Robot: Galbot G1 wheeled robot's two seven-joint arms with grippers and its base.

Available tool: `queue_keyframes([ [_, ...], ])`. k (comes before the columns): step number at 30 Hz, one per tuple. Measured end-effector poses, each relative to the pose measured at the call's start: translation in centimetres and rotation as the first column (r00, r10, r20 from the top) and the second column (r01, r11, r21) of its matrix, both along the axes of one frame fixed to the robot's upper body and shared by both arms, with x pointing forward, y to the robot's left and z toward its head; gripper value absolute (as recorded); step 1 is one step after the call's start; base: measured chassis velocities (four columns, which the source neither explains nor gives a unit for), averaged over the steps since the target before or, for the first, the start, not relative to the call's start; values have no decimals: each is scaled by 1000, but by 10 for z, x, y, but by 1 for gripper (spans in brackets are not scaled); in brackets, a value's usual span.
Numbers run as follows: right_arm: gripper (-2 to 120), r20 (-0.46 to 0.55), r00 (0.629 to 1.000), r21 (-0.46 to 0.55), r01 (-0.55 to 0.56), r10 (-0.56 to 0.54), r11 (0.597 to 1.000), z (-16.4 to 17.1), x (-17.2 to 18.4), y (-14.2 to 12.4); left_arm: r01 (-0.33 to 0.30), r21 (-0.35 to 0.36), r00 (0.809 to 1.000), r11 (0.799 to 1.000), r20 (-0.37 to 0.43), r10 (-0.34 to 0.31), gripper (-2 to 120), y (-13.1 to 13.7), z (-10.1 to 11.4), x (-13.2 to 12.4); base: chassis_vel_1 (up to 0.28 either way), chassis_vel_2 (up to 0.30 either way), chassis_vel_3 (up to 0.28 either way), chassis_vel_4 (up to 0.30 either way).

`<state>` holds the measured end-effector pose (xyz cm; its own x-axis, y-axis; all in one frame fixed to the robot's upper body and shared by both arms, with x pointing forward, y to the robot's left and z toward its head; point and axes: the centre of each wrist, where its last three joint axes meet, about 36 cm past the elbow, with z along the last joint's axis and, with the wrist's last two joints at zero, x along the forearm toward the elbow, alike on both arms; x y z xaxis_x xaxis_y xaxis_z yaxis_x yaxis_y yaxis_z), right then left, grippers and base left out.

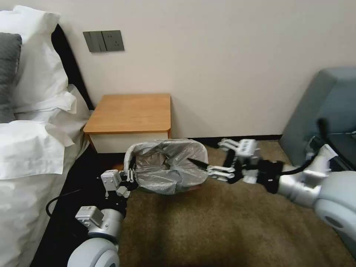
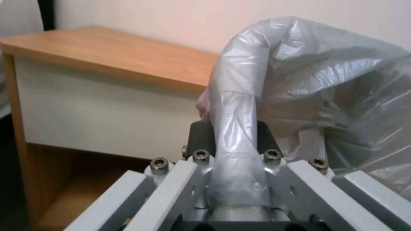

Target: Pick up the garbage bag from the table and place it over the trash can.

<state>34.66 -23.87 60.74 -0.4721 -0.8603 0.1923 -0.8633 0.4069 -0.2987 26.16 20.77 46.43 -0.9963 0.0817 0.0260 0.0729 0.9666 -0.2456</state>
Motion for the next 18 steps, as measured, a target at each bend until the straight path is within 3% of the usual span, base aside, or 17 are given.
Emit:
queue_keyframes([
  [2,26,29,998,-57,-59,61,997,-8,14,26,-1,16,1000,1000,5,1,7,0,0,1,0,0,0,0],
  [4,26,34,997,-68,-68,70,995,-9,16,30,0,20,1000,1000,7,0,7,0,0,1,0,0,0,0],
  [5,16,51,993,-110,-99,106,989,-16,28,43,5,34,1000,999,11,-5,7,0,1,1,0,0,0,0],
  [10,0,63,985,-244,-139,158,960,-22,56,67,19,90,999,996,43,-23,7,1,1,1,0,0,0,0],
  [18,0,85,978,-366,-145,188,919,-34,90,94,29,113,997,993,63,-36,7,1,0,2,0,0,0,0],
])
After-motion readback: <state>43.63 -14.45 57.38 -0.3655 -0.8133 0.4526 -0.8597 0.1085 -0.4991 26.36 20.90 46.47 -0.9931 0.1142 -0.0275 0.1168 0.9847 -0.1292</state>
